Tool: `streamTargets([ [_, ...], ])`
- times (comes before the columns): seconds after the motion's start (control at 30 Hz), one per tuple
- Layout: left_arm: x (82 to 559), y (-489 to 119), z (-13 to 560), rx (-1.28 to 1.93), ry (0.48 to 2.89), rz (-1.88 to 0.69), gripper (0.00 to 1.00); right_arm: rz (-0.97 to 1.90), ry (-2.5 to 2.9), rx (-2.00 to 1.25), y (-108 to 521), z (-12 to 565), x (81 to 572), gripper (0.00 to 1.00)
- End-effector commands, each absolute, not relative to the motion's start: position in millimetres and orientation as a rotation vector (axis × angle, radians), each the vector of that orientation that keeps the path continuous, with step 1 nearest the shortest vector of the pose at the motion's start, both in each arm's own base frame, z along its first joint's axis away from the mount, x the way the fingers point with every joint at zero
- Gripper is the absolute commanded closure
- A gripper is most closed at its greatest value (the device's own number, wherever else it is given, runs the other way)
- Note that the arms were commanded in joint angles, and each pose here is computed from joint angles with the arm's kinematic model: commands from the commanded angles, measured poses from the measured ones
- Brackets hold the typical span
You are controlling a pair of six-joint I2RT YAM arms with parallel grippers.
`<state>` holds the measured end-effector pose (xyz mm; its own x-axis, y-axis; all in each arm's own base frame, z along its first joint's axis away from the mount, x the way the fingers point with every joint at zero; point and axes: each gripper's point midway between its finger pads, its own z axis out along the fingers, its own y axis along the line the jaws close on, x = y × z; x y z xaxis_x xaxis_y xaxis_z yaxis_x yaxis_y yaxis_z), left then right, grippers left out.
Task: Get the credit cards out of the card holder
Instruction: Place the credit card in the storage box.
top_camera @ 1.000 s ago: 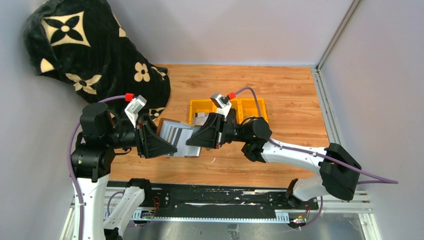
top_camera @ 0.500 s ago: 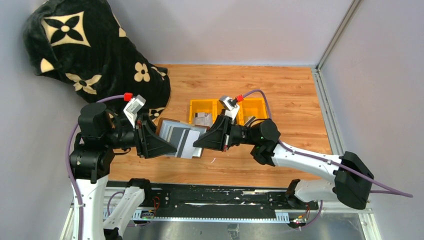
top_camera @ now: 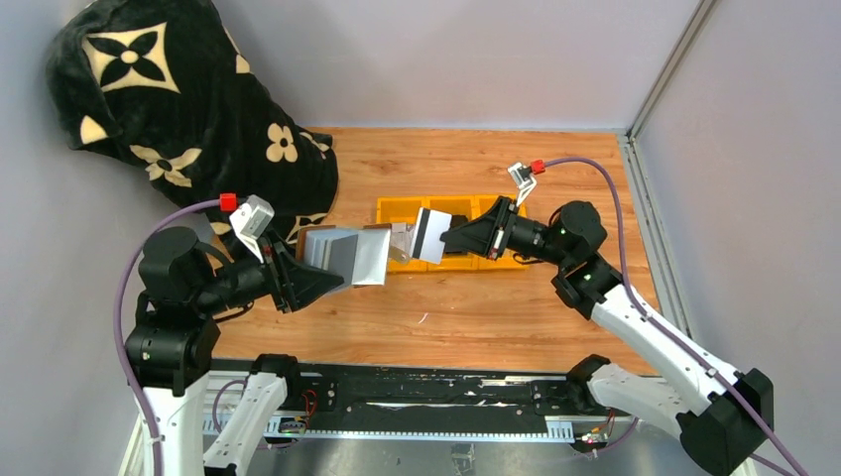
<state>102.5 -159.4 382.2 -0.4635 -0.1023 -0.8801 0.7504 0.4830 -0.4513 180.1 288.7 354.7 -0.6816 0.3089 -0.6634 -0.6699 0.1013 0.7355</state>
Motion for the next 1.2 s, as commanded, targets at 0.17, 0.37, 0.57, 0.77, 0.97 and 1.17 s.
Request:
streamTargets([
  [0.17,146.3,-123.9,378.2,0.421,1.76,-0.748,1.0,1.651,1.861,-0.309,306.8,297.5,216.7,1.0],
  [0.37,124.0,-136.5,383.5,0.515,1.717,-0.836,0.95,1.494,2.045,-0.332,326.8,248.4,260.2,1.0],
  [0.57,105.3,-147.9,383.4,0.586,1.694,-0.938,0.94,1.305,2.23,-0.308,348.9,189.0,305.6,1.0],
  [0.77,101.1,-149.0,386.3,0.59,1.684,-0.949,0.94,1.085,2.383,-0.259,364.6,143.0,335.1,1.0],
  [0.97,97.7,-149.9,385.6,0.599,1.68,-0.958,0.95,0.898,2.429,-0.265,382.1,120.2,355.4,1.0],
  [1.17,92.7,-151.3,389.6,0.613,1.664,-0.969,0.95,0.822,2.463,-0.248,397.1,97.0,368.3,1.0],
])
